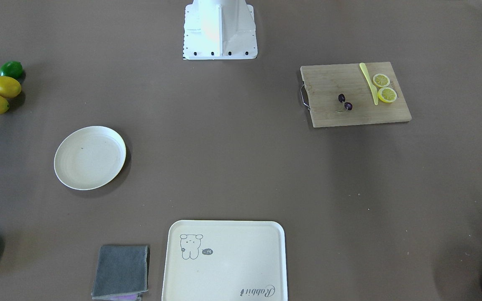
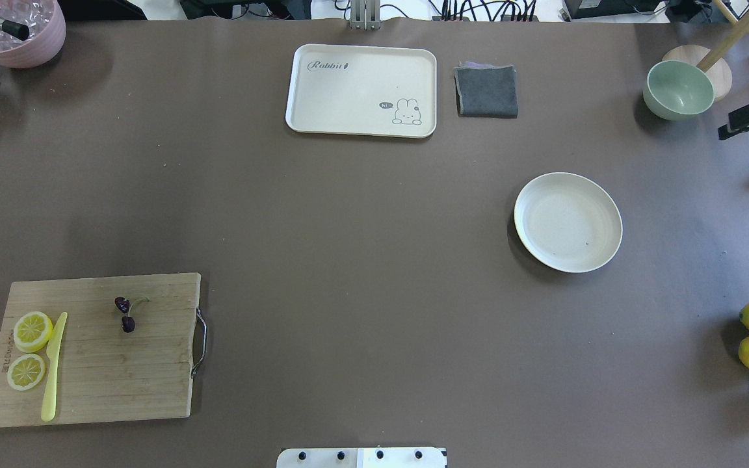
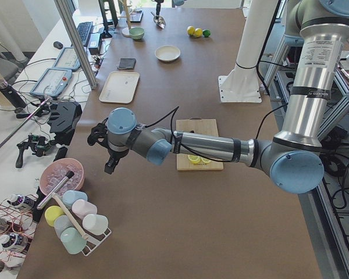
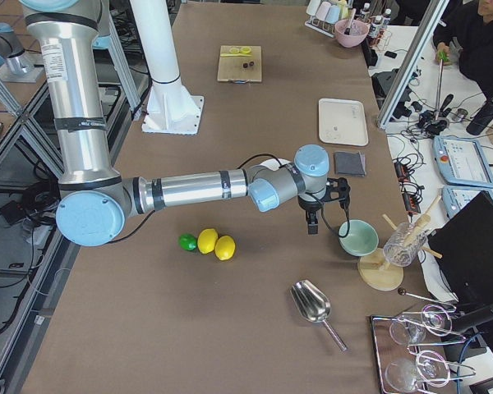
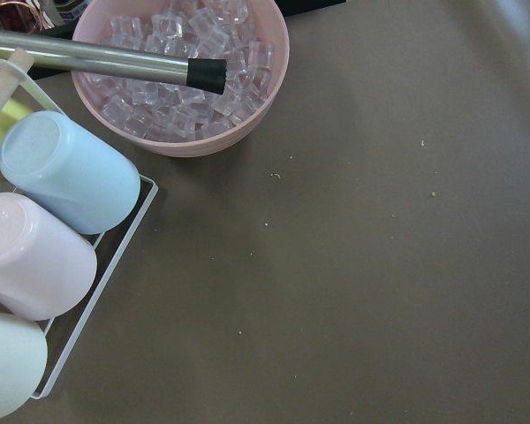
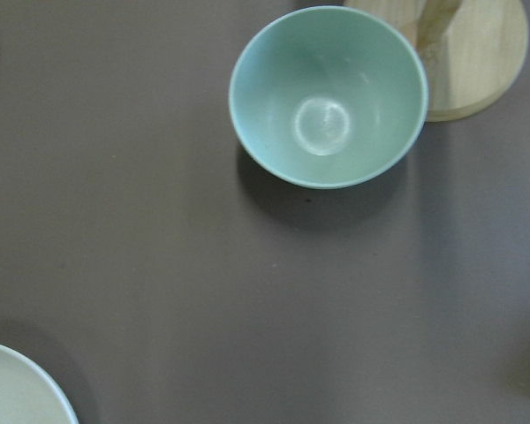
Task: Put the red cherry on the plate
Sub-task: 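Reach the right gripper to the rim of the white plate, then drag the white plate toward the table center with the right gripper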
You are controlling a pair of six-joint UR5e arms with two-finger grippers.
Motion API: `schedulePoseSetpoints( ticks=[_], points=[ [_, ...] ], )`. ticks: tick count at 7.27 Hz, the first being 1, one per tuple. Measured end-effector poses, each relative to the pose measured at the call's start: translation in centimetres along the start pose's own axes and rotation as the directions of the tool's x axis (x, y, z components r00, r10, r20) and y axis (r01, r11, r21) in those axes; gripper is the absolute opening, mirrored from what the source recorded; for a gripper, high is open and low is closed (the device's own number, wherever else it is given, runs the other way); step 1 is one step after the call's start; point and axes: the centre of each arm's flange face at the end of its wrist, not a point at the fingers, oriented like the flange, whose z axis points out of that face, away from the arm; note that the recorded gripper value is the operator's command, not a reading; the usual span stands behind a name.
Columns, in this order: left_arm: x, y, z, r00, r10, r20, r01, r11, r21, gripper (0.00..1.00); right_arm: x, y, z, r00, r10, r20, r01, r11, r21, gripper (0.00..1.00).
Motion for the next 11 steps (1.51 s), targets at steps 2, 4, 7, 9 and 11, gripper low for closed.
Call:
schedulePoseSetpoints(
  ticks=[2,4,7,9,11],
  points=[
    [-1.5,1.1,1.6,0.999,-0.048,-0.006,0.048,0.999,0.022,0.98,-4.9,2.0,3.9,1.0,-0.015,0.021,0.015,1.0,0.013,1.0],
    [-2.0,1.7,2.2,0.999,-0.042,-0.009,0.042,0.998,0.037,0.98,-8.9,5.4,7.9,0.999,0.005,0.039,-0.007,0.999,0.052,1.0],
    [-2.0,1.7,2.3,0.999,-0.037,-0.01,0.037,0.998,0.041,0.97,-11.7,9.9,12.3,0.998,-0.026,0.066,0.022,0.998,0.056,0.9],
    [-2.0,1.6,2.2,0.999,-0.034,-0.01,0.034,0.998,0.044,0.97,-12.3,10.9,14.0,0.999,-0.03,0.046,0.027,0.998,0.057,0.0],
    [-1.9,1.6,2.1,0.999,-0.03,-0.011,0.031,0.998,0.046,0.97,-13.0,10.7,14.2,0.999,-0.015,0.047,0.012,0.998,0.055,0.0]
  ],
)
